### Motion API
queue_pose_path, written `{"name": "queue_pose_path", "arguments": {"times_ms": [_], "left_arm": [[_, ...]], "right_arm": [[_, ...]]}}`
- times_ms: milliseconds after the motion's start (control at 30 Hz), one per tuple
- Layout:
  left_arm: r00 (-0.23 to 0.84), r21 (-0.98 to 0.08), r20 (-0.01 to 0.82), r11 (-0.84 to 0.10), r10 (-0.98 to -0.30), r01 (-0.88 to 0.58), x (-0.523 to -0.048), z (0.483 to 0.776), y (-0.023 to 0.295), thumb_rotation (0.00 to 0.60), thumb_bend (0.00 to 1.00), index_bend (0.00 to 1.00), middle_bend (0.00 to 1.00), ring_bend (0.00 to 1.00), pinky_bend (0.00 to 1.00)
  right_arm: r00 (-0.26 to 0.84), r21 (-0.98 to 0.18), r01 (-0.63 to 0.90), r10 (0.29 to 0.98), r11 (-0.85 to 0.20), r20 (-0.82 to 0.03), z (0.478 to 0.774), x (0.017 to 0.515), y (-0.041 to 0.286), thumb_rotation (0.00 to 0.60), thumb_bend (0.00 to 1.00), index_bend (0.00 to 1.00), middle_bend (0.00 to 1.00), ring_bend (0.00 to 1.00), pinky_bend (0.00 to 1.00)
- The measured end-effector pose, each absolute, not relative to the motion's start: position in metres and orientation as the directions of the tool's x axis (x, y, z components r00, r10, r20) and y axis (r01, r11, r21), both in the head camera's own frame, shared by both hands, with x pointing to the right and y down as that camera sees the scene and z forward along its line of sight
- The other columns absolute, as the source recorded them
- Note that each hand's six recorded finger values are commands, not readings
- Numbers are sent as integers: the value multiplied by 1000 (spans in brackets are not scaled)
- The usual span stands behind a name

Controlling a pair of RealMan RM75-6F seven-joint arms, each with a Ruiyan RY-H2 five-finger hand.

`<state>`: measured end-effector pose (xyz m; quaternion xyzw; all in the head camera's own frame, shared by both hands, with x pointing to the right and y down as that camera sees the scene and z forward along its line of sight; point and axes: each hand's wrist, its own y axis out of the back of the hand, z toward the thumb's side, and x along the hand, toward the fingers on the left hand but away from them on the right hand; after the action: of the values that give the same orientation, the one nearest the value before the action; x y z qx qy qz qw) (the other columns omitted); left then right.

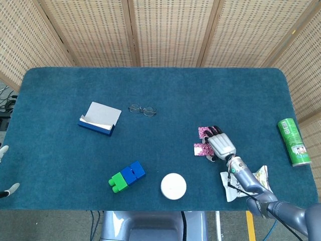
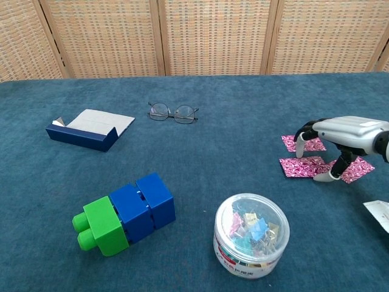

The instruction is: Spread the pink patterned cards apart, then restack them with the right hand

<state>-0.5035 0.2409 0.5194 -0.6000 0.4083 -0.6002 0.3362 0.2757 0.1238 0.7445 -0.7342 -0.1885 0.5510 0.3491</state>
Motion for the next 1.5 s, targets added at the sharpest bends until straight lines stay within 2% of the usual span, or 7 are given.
{"name": "queue_pose_path", "arguments": {"times_ms": [467,1000,1233,1367,1500], "left_arm": [[-58,-895,443,-437,-895,-87,-504,518,242,600,58,0,0,0,0],[-77,-896,442,-436,-894,-83,-506,514,245,600,58,0,0,0,0],[-83,-896,444,-438,-892,-79,-506,514,246,600,58,0,0,0,0],[-84,-895,444,-438,-892,-78,-506,514,246,600,58,0,0,0,0],[-84,-895,445,-439,-892,-78,-505,515,246,600,58,0,0,0,0]], "right_arm": [[328,-746,-110,685,-657,-651,732,272,96,600,311,510,172,0,0],[274,-749,-151,700,-645,-659,747,288,60,600,311,510,167,0,0],[263,-741,-153,696,-654,-668,756,291,54,600,311,509,153,0,0],[260,-734,-165,689,-659,-677,761,294,56,600,311,477,134,0,0],[251,-727,-167,685,-666,-684,763,297,55,600,311,385,109,0,0]]}}
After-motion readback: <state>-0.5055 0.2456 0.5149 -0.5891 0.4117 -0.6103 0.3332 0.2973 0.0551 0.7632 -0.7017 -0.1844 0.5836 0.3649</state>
